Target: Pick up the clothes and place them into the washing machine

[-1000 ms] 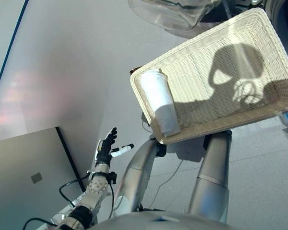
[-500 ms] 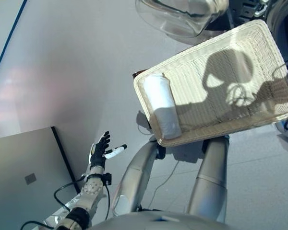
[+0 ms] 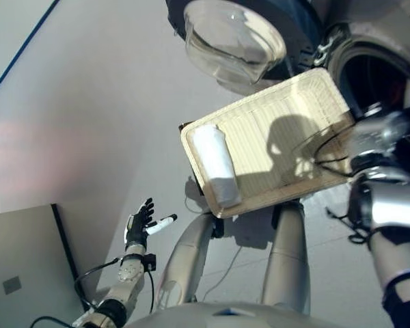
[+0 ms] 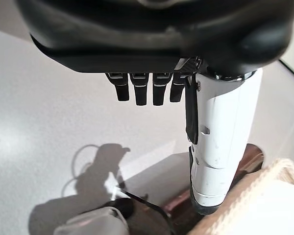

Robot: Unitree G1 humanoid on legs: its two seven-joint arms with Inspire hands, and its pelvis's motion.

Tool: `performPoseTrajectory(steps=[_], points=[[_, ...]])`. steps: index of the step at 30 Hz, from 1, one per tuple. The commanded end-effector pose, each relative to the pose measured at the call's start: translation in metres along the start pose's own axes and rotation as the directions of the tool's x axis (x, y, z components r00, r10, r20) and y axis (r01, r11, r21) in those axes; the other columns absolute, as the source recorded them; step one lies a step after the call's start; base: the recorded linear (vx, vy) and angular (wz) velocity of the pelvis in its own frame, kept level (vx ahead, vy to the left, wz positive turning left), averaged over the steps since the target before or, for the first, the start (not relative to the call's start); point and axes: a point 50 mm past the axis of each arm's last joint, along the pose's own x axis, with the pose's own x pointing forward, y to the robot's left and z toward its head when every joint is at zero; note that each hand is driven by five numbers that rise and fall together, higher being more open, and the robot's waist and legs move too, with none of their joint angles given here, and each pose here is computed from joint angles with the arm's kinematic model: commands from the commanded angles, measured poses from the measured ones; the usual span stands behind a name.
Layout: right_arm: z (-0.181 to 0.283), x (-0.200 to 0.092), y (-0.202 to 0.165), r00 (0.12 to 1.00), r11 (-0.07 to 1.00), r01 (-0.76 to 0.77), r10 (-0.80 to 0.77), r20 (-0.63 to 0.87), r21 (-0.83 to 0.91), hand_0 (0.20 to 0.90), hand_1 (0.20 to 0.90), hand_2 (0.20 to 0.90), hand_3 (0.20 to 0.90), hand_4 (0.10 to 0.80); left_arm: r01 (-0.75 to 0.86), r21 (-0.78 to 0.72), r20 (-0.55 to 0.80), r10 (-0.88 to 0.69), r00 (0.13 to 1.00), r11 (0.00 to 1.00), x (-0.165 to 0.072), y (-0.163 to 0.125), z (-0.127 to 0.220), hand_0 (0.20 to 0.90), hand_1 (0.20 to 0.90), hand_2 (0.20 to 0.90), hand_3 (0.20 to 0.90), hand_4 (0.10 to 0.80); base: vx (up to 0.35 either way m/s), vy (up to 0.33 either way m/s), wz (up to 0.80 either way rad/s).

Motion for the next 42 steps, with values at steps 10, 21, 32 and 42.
performPoseTrajectory(steps=[10, 21, 32, 42], points=[[-0.069, -0.025, -0.076, 0.982, 0.916, -0.148, 0.091, -0.166, -0.373, 0.900, 0.900, 0.900, 0.900, 0.800, -0.218, 0.106, -0.062, 0.226, 0.972, 0.970, 0.003, 0.066, -0.011, 0.900, 0.900, 0.900, 0.900, 0.800, 0.057, -0.040, 0.14], [-0.115, -0.054, -0.138, 0.930, 0.620, -0.311, 0.043, -0.364, -0.720, 0.900, 0.900, 0.900, 0.900, 0.800, -0.258, 0.162, -0.075, 0.273, 0.959, 0.952, 0.001, 0.083, -0.013, 0.900, 0.900, 0.900, 0.900, 0.800, 0.071, -0.013, 0.14], [-0.143, -0.084, -0.167, 0.889, 0.414, -0.413, -0.013, -0.458, -0.811, 0.900, 0.900, 0.900, 0.900, 0.800, -0.299, 0.224, -0.072, 0.322, 0.944, 0.927, 0.000, 0.111, -0.009, 0.900, 0.900, 0.900, 0.900, 0.800, 0.063, -0.043, 0.29], [-0.154, -0.098, -0.166, 0.896, 0.397, -0.383, -0.058, -0.440, -0.834, 0.900, 0.900, 0.900, 0.900, 0.800, -0.365, 0.106, 0.222, 0.336, 0.915, 0.925, 0.019, 0.113, 0.062, 0.900, 0.900, 0.900, 0.900, 0.800, 0.015, -0.038, 0.34]])
